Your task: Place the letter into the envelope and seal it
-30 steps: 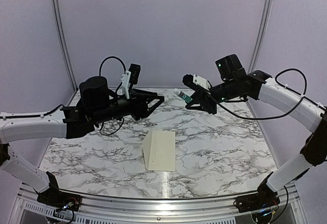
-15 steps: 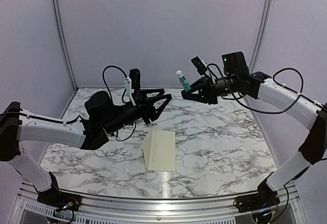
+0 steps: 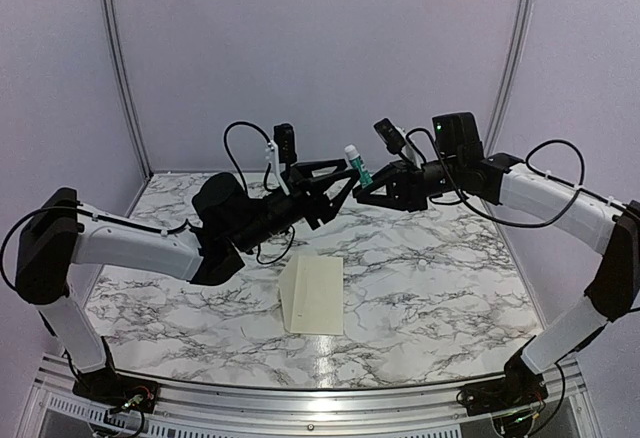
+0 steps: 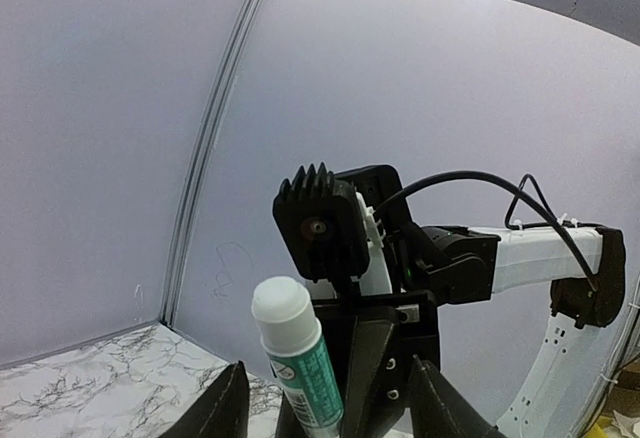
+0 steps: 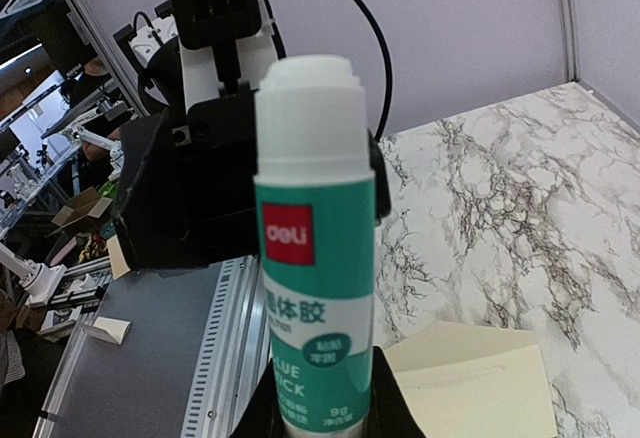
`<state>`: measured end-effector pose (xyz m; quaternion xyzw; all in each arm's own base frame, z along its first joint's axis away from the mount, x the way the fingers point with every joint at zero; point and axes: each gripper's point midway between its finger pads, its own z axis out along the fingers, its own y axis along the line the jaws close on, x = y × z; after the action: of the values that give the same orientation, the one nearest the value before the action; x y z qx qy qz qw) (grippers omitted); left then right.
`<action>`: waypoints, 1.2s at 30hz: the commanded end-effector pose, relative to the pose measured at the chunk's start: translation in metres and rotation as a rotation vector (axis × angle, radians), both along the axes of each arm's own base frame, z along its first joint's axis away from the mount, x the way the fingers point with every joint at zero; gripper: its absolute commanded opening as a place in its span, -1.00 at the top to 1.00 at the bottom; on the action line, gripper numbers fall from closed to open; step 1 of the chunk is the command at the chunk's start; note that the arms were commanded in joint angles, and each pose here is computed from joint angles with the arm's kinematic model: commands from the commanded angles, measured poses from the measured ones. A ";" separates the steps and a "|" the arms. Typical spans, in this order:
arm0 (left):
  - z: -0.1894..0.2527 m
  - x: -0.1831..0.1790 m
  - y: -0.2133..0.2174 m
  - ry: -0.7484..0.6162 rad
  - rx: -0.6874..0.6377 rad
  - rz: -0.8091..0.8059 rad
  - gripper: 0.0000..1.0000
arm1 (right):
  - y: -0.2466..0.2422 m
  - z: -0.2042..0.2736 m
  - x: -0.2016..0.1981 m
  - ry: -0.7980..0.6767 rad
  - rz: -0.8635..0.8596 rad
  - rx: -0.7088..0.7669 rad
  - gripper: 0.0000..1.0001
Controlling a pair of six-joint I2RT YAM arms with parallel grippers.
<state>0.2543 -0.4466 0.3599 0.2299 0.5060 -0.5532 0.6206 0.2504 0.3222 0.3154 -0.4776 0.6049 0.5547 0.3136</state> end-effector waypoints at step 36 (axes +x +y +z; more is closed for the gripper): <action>-0.002 0.006 -0.035 0.046 0.008 -0.105 0.74 | -0.002 0.009 -0.009 -0.021 0.043 0.051 0.71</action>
<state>0.2622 -0.4799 0.3484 0.2385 0.5194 -0.5849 0.5755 0.2427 0.3221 0.3133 -0.4767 0.5907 0.5790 0.2975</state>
